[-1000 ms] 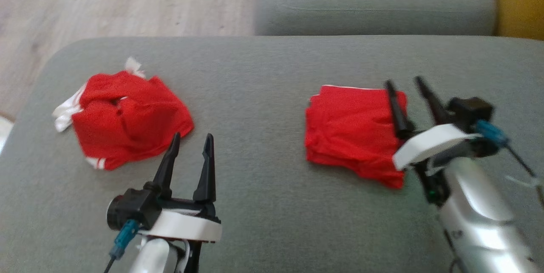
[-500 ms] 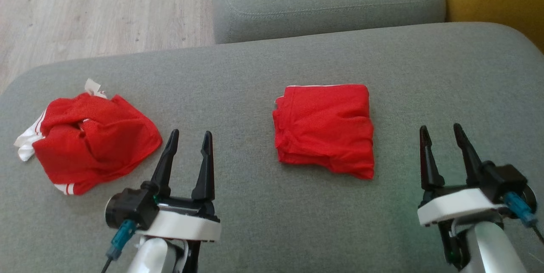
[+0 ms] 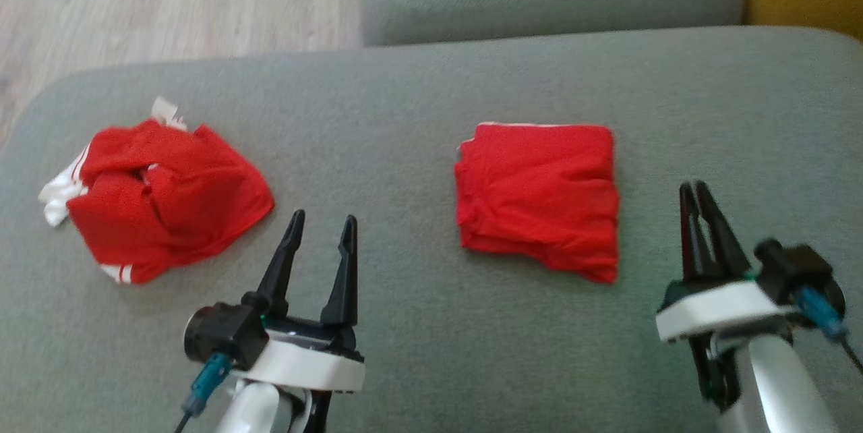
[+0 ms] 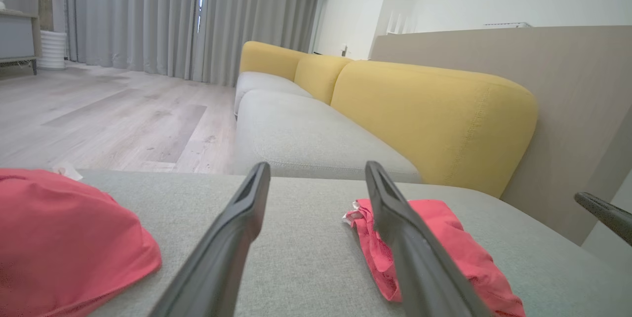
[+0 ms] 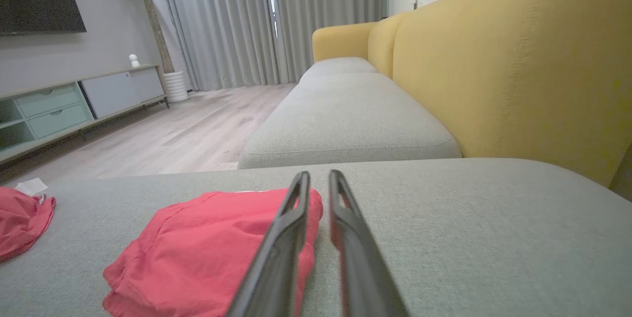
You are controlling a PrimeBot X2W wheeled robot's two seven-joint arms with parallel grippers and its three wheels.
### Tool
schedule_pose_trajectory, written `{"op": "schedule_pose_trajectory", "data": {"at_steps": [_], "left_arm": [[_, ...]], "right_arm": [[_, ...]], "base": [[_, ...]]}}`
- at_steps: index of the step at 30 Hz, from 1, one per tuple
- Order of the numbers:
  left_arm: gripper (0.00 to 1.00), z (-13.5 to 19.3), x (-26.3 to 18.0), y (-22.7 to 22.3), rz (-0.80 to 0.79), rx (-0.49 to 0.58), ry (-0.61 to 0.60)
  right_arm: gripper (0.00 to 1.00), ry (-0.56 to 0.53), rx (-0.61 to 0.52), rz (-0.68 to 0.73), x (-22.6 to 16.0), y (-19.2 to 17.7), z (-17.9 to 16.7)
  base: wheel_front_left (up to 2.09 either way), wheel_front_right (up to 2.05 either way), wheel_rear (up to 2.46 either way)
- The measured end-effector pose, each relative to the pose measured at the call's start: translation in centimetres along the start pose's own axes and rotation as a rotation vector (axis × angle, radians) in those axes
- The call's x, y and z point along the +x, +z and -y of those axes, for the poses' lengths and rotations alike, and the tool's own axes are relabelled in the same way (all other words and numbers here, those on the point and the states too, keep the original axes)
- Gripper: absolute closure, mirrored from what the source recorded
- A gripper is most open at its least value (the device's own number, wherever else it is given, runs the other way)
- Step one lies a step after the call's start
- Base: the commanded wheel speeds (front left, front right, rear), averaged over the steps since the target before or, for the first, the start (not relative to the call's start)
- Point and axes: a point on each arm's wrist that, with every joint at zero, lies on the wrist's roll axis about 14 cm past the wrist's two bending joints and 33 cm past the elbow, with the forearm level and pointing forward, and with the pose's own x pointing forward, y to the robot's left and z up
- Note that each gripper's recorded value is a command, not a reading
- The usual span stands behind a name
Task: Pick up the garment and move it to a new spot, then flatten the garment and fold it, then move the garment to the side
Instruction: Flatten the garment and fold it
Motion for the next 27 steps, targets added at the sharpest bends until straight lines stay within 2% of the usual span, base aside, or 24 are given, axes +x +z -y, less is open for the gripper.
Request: {"op": "schedule_pose_trajectory", "data": {"at_steps": [8,13,18,23,27], "left_arm": [[0.0,-2.0,1.3,-0.4,-0.01,-0.012,0.043],[0.0,-3.8,1.3,-1.5,-0.043,-0.014,0.087],[0.0,-5.4,1.1,-1.7,-0.052,-0.011,0.131],[0.0,-5.5,1.2,-1.1,-0.039,-0.002,0.138],[0.0,-5.1,1.3,-0.7,-0.025,0.0,0.126]], "right_arm": [[1.0,0.079,-0.026,-0.126,6.4,-2.7,-2.3],[1.0,0.081,-0.017,-0.287,9.8,-7.6,-2.8],[1.0,0.096,-0.034,-0.443,10.0,-12.3,-3.2],[1.0,0.117,-0.037,-0.375,10.5,-11.4,-3.9],[1.0,0.189,-0.049,-0.304,11.5,-9.2,-6.2]], "base": [[0.0,0.0,0.0],[0.0,0.0,0.0],[0.0,0.0,0.0],[0.0,0.0,0.0],[0.0,0.0,0.0]]}}
